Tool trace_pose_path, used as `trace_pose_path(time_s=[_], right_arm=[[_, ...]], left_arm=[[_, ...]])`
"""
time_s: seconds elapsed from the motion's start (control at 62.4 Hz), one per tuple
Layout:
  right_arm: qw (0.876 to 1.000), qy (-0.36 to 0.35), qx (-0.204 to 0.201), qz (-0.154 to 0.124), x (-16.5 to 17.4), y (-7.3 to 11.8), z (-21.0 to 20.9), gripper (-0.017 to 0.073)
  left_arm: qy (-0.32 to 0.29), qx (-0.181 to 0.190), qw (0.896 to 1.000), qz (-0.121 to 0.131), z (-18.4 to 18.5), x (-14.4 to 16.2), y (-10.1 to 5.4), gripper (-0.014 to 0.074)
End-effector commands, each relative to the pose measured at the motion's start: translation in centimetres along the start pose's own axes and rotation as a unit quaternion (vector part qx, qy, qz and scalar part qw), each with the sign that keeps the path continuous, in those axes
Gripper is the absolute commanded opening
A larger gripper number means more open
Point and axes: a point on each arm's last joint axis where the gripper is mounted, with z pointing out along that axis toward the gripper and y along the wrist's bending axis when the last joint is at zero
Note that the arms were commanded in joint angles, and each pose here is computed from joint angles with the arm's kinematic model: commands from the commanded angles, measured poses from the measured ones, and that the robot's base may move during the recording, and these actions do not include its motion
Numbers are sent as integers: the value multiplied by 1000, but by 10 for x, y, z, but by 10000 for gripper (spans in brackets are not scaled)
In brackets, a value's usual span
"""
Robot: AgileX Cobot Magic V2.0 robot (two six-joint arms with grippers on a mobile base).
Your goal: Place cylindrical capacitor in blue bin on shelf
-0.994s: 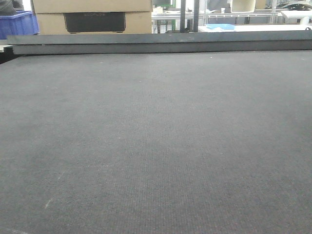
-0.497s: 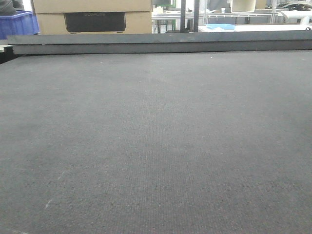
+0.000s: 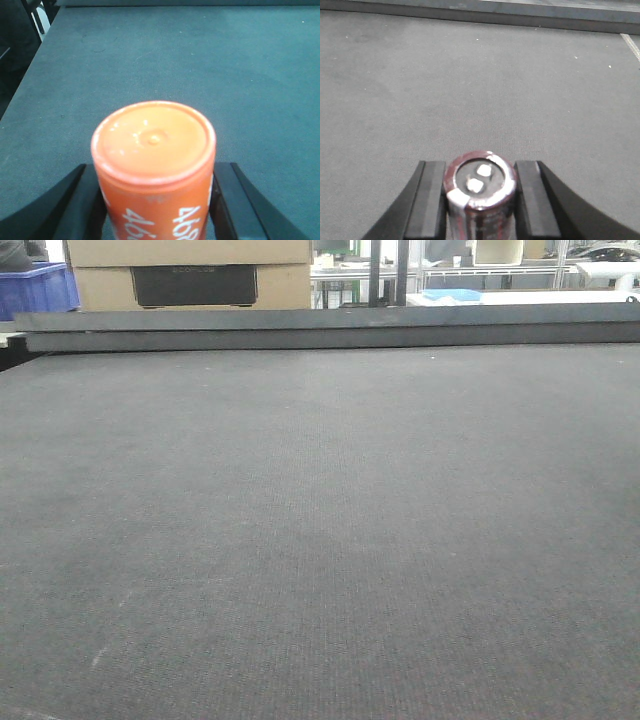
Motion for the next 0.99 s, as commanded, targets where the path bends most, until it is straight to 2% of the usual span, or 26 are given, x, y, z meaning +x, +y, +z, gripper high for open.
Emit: trace_pose_path(time_s=[0.0, 0.465, 0.978], right_arm=[[1000, -15, 3, -3, -2, 0, -1, -162], [998, -60, 5, -3, -11, -1, -1, -162], [998, -60, 5, -3, -11, -1, -1, -162]], left_arm=[[-13, 3, 1000, 0, -3, -2, -1, -111], [-13, 3, 1000, 0, -3, -2, -1, -111], [-17, 3, 1000, 0, -5, -2, -1, -111]])
